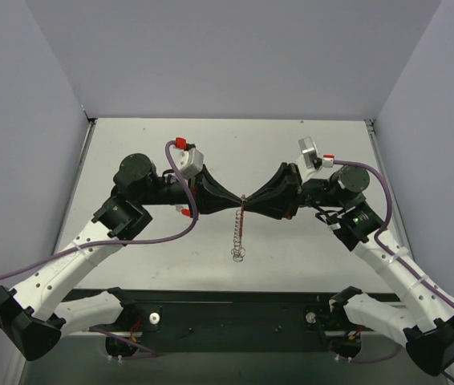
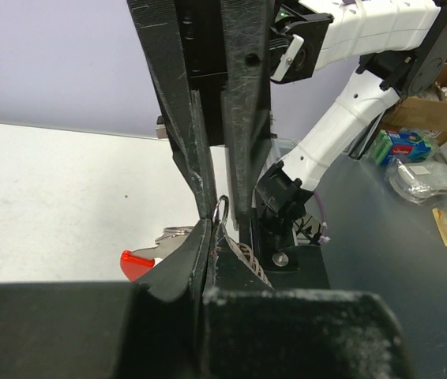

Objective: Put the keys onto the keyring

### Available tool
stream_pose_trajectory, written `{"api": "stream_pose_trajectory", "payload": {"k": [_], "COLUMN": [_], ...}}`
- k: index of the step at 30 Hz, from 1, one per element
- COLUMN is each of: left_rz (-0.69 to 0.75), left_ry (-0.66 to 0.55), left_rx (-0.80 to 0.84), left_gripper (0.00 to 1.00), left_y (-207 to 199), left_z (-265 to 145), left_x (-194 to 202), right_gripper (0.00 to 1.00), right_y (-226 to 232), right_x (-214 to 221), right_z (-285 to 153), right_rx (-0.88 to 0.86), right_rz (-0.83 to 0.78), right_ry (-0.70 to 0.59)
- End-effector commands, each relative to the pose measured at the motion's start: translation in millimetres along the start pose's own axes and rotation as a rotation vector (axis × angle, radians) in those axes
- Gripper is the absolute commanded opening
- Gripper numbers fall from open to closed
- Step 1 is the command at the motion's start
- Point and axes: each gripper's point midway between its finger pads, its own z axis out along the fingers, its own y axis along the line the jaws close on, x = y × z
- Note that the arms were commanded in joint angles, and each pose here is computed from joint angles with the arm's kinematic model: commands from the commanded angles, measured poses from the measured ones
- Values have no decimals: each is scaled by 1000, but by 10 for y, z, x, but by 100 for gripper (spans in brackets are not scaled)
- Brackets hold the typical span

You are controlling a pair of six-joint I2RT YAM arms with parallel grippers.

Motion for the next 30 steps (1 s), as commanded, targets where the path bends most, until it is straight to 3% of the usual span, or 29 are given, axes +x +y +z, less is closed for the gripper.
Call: {"api": "stream_pose_trajectory", "payload": {"k": [1,4,9,18,25,27,30], "left_rz": [66,69,82,98,112,113,112], "left_ry": [-56,-61,-76,-107,-134,-139,-139], "left_rx": [10,0,-13,-41,-57,-46,-38], "left_gripper": [0,0,0,0,0,0,0], "left_y": [-37,-30,-30,-35,-44,-63,-72], "left_z": [31,16,-3,-46,-76,-72,-66], "left_x": [-233,-229,-246,-296,-354,-367,-368], "right_gripper": [30,44,48,32,28,22,4], "right_y": [128,121,114,46,10,-20,-29], "right_x": [-199,-240,-260,-206,-180,-172,-158], "right_z": [-5,-29,-44,-26,-29,-29,-20], "right_rx": [-21,6,19,27,44,55,57], "right_rz": [-129,-144,-155,-130,-127,-123,-116], "right_ry": [-60,-78,-86,-72,-62,-59,-45]}}
